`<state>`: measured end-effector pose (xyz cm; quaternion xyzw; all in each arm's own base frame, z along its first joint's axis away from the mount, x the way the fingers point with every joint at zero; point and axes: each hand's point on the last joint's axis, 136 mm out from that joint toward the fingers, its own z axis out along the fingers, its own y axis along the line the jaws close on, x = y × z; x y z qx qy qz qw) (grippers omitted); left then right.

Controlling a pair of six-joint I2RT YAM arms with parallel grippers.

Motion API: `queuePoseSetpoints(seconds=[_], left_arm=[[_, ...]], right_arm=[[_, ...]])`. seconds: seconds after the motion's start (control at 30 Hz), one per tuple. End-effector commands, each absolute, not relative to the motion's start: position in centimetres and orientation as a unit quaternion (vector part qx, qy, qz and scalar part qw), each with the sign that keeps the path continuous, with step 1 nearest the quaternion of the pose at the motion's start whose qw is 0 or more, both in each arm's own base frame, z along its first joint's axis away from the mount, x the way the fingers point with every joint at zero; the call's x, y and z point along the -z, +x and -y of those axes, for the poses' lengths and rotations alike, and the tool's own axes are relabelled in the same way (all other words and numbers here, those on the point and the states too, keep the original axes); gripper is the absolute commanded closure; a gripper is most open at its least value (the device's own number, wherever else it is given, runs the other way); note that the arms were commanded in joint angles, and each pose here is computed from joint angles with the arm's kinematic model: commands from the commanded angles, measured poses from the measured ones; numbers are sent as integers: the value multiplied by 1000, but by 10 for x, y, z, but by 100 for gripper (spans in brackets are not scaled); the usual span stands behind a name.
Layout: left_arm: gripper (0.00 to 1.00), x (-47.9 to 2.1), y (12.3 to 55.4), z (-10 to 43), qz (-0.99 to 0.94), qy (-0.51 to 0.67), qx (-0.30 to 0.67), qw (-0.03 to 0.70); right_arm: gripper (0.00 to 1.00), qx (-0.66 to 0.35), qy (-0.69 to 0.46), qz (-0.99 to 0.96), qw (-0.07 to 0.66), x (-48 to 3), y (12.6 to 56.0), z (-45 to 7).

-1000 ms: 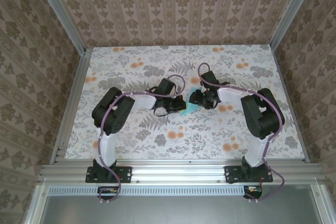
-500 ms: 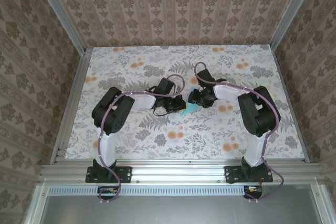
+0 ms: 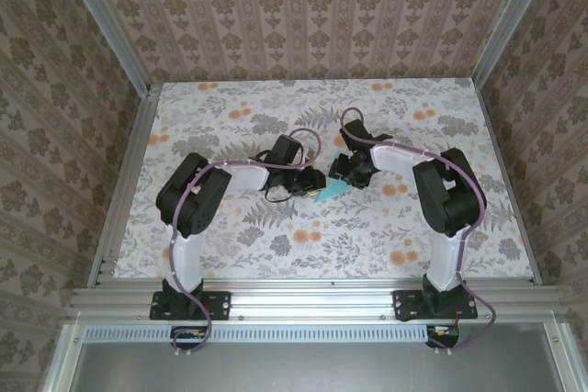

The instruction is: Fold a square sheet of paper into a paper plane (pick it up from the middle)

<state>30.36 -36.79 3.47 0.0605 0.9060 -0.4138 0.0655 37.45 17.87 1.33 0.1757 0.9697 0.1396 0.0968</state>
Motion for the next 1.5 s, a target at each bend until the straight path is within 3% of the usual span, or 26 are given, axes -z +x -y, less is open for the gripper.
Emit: queuePoseSetpoints(seconds=[0.0, 0.23, 0.53, 0.97, 1.47], left_arm=[[70, -50, 304, 362, -900, 95, 413, 98], [71, -44, 301, 356, -904, 109, 399, 106], [78, -83, 310, 364, -872, 121, 443, 171], [85, -59, 298, 388, -878, 141, 439, 126], [89, -26, 301, 375, -908, 120, 386, 111]], right_arm=[[45, -1, 219, -976, 0, 51, 319, -127], [44, 14, 230, -973, -15, 56, 313, -124], [47, 27, 232, -972, -27, 60, 308, -120], [47, 31, 234, -971, -33, 63, 306, -119], [46, 31, 235, -971, -33, 65, 305, -119]])
